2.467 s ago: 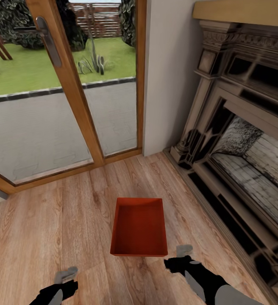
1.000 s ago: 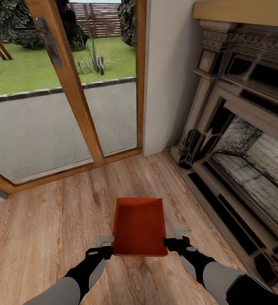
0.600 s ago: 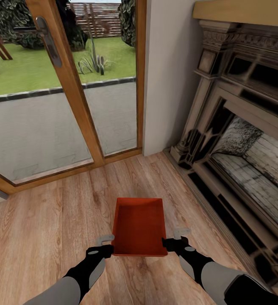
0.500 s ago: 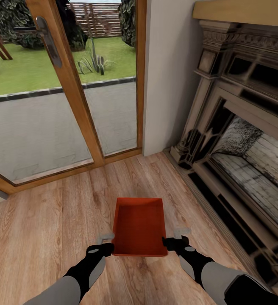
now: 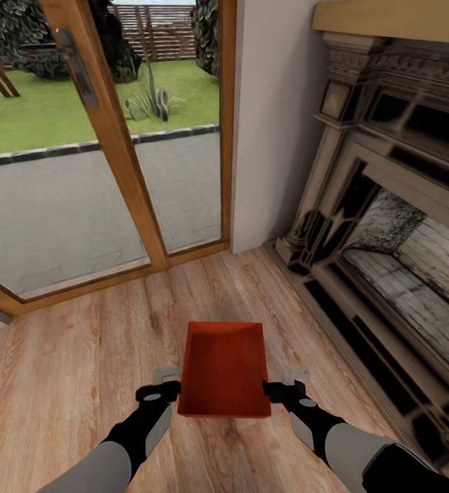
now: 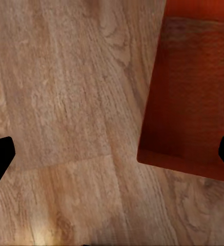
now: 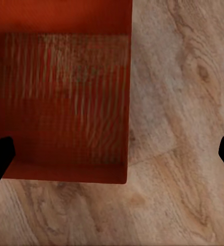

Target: Move the two storage containers from the living room to the garage. In the garage, place one container on the floor and stack the other container on top of it (either order is fine).

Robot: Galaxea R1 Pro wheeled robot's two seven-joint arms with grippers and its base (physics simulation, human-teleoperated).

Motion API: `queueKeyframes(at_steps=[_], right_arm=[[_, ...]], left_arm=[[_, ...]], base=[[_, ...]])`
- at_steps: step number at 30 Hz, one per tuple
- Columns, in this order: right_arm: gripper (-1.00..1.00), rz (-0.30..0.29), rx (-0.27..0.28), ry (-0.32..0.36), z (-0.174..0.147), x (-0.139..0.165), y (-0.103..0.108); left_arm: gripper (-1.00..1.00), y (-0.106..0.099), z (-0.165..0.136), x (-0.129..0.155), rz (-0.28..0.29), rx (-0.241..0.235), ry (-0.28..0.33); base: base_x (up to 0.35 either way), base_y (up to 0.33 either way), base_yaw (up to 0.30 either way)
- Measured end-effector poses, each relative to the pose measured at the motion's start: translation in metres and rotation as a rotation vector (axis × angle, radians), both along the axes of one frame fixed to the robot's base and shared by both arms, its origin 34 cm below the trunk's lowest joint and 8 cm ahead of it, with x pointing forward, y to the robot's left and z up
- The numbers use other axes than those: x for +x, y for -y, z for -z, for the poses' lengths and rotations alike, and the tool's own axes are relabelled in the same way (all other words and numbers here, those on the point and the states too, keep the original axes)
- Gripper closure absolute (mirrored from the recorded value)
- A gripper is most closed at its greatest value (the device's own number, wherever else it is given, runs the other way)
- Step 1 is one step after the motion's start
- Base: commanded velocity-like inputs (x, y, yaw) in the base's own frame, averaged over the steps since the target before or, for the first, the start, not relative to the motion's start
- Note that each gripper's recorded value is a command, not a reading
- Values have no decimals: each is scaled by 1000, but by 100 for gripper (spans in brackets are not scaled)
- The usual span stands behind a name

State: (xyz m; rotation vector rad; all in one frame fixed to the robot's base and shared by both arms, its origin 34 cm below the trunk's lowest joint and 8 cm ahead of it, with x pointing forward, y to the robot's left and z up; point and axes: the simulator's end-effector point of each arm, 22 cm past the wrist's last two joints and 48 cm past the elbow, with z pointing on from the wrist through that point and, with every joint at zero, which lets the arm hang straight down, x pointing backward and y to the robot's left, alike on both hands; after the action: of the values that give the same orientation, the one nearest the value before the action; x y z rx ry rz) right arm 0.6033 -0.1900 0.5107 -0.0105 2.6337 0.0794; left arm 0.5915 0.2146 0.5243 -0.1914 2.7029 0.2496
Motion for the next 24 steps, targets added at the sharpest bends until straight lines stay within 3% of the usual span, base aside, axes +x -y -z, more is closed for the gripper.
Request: queueKeyframes(at_steps=[6,16,24], right_arm=[[-100,-6,10,-19,2,-6,-9],[-100,-1,8,-33,4,-11,-10],[-100,-16,11,-27,3,-10,-17]], left_arm=[[-100,-4,-3,6,-8,9,35],[-100,-3,-3,7,-11,8,38],[-100,-2,-1,2,-9,8,27]], base=[[13,0,-4],[0,0,-163],[0,0,-17]])
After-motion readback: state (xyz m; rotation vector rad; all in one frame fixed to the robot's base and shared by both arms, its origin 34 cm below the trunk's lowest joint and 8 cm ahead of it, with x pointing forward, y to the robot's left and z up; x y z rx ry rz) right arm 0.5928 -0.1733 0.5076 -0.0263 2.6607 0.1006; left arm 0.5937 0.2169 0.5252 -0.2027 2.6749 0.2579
